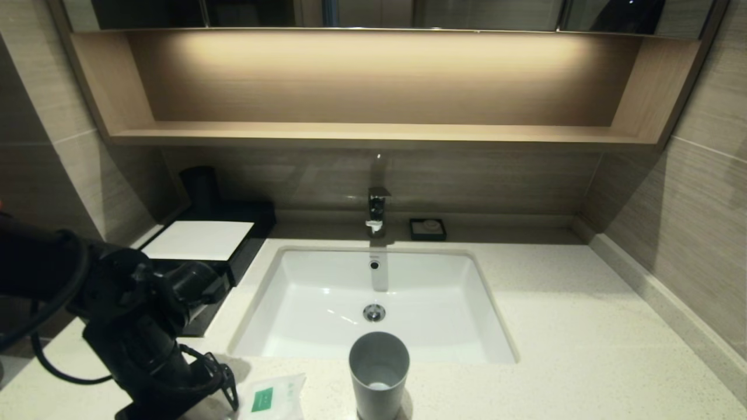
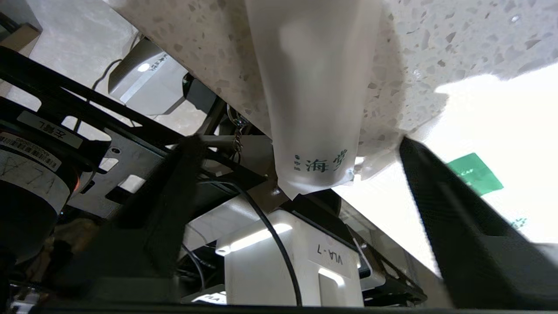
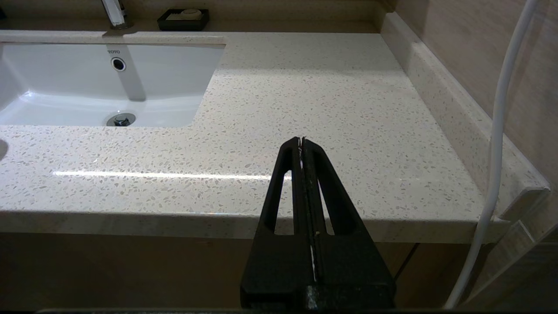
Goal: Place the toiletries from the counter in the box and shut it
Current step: Pick up the bathroom toiletry
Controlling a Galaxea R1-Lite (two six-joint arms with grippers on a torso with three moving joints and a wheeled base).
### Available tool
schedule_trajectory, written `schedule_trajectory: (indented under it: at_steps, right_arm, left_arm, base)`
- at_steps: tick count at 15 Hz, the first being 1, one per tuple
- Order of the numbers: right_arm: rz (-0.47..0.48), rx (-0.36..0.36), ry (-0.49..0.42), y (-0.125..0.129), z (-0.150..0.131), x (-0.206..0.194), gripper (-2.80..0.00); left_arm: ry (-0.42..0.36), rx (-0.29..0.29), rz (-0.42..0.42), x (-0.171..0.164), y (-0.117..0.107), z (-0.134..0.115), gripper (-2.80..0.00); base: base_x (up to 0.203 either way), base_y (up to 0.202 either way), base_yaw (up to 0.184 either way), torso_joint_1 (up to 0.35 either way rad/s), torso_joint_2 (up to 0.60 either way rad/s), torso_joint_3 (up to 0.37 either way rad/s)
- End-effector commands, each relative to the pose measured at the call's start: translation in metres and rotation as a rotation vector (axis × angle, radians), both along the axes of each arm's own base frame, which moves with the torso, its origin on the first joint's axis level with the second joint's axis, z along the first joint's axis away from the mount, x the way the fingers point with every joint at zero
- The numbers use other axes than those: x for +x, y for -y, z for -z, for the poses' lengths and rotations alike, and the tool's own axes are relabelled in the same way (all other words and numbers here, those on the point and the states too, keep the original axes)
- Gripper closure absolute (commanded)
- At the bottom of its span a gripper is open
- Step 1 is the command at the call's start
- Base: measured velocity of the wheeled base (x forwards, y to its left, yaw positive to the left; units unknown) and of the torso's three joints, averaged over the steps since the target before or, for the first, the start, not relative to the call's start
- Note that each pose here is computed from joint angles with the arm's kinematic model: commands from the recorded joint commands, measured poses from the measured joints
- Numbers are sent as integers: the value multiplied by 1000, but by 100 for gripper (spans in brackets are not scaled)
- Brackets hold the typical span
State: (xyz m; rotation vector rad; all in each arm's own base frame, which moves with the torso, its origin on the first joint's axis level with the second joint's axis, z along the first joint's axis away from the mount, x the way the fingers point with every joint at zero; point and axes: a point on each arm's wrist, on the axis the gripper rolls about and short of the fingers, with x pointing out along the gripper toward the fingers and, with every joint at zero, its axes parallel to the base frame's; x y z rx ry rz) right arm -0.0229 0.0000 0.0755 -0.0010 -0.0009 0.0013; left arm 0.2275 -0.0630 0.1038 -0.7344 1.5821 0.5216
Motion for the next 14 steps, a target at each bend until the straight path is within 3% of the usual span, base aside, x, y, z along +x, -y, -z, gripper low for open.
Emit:
schedule_trajectory:
  at_steps: [1,7,14]
  right_arm:
    - [0,-1,-2,0,0,0,0]
    - [0,-1,-1,0,0,0,0]
    - [0,-1,-2,0,0,0,0]
  left_arm:
    - [-9,3,-6,-1,0,1,0]
    - [-21,5,-16,1,-2,11,0]
    - [3,-3,-16,-1,-3,5,0]
  base:
    - [0,0,0,0,0,0]
    - [0,0,0,0,0,0]
    - [0,0,0,0,0,0]
